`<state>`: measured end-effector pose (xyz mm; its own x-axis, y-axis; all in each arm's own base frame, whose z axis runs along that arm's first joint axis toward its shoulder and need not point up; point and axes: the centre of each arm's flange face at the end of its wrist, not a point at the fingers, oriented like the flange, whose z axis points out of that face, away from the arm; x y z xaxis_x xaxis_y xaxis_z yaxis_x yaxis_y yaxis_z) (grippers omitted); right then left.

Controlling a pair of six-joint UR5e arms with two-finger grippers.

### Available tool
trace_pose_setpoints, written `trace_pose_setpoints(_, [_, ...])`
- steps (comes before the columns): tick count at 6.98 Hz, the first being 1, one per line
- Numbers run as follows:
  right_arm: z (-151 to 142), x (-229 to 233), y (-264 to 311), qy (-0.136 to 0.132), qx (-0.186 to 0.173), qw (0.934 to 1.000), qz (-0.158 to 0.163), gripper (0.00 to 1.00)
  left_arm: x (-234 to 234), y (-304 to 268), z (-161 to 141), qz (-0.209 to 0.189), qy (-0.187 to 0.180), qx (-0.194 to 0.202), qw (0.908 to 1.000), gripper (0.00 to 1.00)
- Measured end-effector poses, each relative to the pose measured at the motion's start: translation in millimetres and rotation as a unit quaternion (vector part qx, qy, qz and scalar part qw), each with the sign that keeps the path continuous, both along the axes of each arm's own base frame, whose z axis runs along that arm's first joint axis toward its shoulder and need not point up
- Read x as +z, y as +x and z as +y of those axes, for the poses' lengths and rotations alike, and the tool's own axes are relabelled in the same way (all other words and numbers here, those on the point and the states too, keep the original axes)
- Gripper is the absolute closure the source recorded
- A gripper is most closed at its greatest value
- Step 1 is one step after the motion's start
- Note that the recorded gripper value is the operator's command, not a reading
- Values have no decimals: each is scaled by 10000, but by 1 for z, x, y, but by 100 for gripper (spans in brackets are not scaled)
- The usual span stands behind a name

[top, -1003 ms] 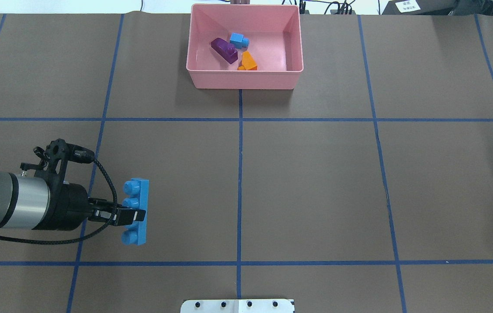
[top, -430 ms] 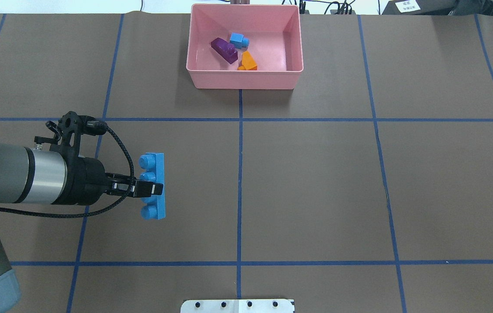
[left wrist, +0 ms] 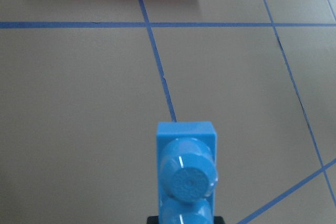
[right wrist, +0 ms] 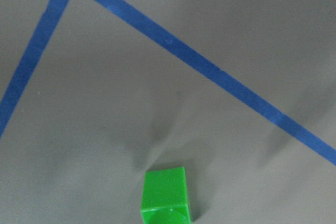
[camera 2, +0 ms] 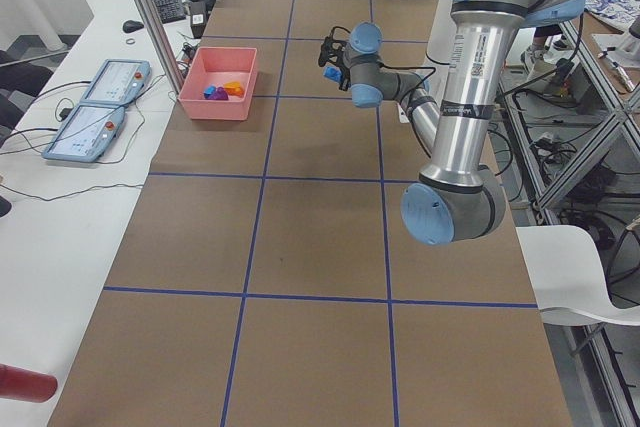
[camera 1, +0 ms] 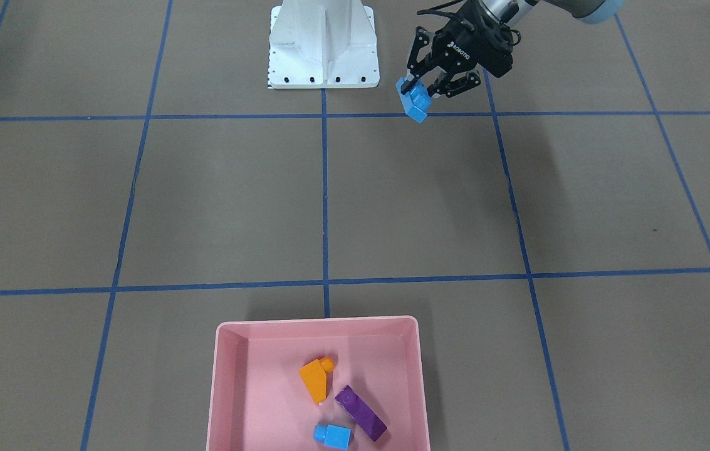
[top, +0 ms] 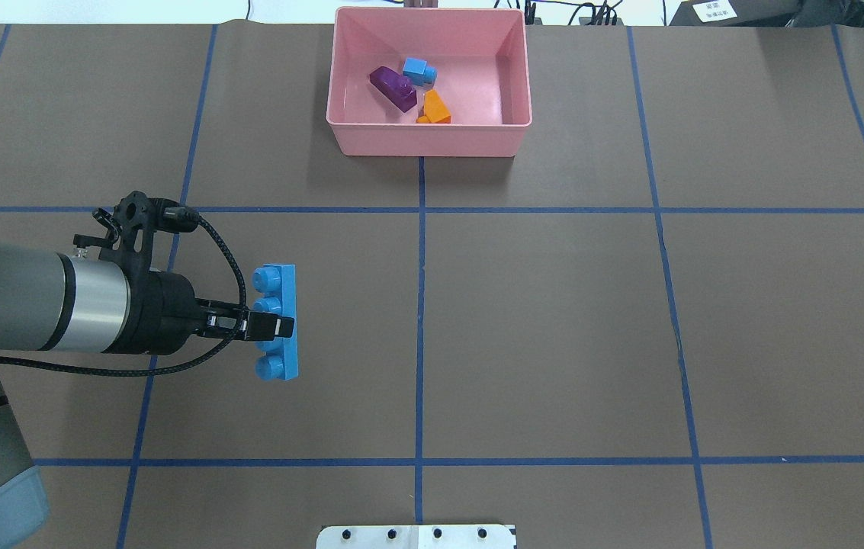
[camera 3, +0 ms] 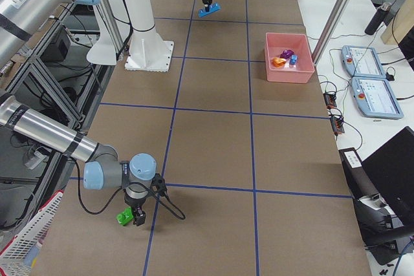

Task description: Put all blocks into box

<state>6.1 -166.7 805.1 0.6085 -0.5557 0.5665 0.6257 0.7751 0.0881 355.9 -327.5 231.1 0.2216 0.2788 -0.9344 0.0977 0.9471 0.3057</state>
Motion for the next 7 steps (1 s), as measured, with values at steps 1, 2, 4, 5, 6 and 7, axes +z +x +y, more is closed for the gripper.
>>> trace_pose_setpoints(1, [3, 3, -1, -78, -23, 9999, -75, 3, 0, 0, 0, -3, -1, -4, 10000, 100])
trace_pose_setpoints(2, [7, 7, -2, -161, -46, 9998, -108, 10, 0, -1, -1, -5, -1, -15, 10000, 100])
trace_pose_setpoints(4, [13, 15, -2, -287, -65, 9995, -132, 28, -6, 0, -8, 36, 26, -70, 10000, 100])
trace_pose_setpoints(5, [14, 17, -1, -334, -62, 9993, -134, 38, -14, 9, -19, 81, 59, -130, 9999, 100])
trace_pose_setpoints(6, [15, 20, -2, -382, -49, 9992, -144, 57, -23, 20, -32, 115, 87, -196, 9997, 100])
trace_pose_setpoints(7, [14, 21, -3, -409, -38, 9990, -166, 80, -28, 25, -38, 131, 104, -242, 9996, 100])
